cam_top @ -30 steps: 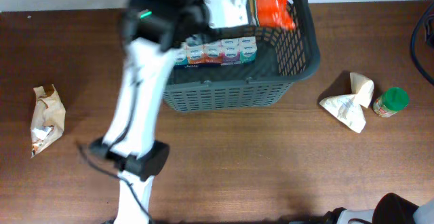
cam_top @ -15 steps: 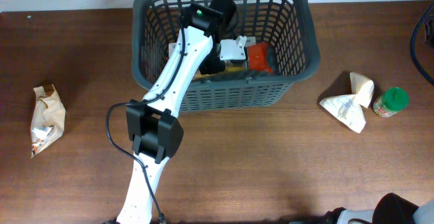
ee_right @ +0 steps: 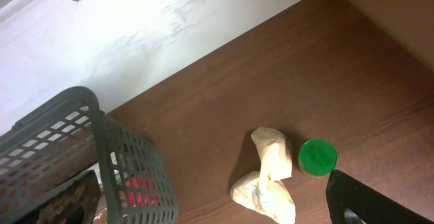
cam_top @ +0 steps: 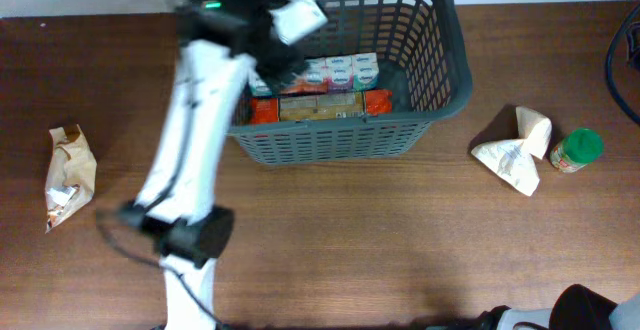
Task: Pack container
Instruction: 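Lift the pasta package into the basket and release it, then grasp the crumpled brown paper bag with the left gripper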
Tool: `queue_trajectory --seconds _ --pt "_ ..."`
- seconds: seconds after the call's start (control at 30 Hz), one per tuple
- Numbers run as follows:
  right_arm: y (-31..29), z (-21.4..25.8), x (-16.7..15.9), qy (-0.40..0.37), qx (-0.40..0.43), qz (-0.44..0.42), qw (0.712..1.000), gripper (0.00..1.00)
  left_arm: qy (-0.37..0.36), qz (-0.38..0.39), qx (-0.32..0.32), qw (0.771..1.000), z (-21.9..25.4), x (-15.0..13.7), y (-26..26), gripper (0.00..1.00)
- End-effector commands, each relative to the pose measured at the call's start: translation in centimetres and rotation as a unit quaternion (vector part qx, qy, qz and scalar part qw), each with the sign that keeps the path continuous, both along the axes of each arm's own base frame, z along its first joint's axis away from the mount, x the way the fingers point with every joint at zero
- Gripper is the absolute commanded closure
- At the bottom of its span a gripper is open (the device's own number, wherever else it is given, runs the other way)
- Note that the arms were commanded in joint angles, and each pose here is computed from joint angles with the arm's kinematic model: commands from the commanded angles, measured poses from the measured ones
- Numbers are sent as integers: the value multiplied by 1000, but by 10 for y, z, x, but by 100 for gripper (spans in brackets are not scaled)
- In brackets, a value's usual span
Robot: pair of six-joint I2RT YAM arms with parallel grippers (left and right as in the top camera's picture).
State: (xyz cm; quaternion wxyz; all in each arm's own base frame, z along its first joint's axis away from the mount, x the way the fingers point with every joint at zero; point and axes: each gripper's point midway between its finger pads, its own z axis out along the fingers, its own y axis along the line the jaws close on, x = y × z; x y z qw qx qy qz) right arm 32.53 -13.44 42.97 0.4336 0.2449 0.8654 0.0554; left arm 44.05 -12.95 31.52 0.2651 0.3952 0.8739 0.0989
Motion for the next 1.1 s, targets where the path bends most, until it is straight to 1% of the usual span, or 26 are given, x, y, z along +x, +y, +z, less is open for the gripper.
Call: queue_trajectory --seconds 0.0,0.1,0.13,0.2,0.27,0.33,0.47,0.57,0.7,0.73,0.83,0.87,0.93,1.07 --pt "-4 0 -1 0 -3 -7 1000 1 -91 99 -56 989 75 -23 56 1" --pt "-4 0 -1 0 -3 -7 1000 1 -120 172 -94 973 100 -37 109 1" --pt "-4 0 -1 0 -3 -7 1000 1 -118 193 -105 968 101 -41 125 1" --pt "-4 0 -1 0 -3 -7 1000 1 -101 259 -118 953 94 -50 162 1" --pt "-4 0 -1 0 -3 -7 1000 1 -62 338 -125 931 73 -61 200 1" --pt "-4 0 -1 0 -3 -7 1000 1 -28 411 -136 901 48 -66 235 1" --pt "-4 0 -1 0 -3 -7 1000 1 75 494 -105 860 -27 -79 295 1" --pt "-4 0 -1 0 -3 -7 1000 1 144 510 -86 843 -82 -89 326 1" --pt "-4 0 -1 0 -3 -7 1000 1 204 527 -83 821 -142 -99 355 1" --pt "-4 0 -1 0 -3 -7 1000 1 214 531 -84 816 -155 -100 361 1" --pt "-4 0 -1 0 -3 -7 1000 2 247 518 -79 815 -190 -105 378 1" --pt "-4 0 -1 0 -3 -7 1000 1 259 522 -81 809 -201 -107 383 1" --pt "-4 0 -1 0 -3 -7 1000 1 268 530 -85 800 -216 -110 392 1" --pt "-4 0 -1 0 -3 -7 1000 1 274 542 -89 790 -241 -110 408 0"
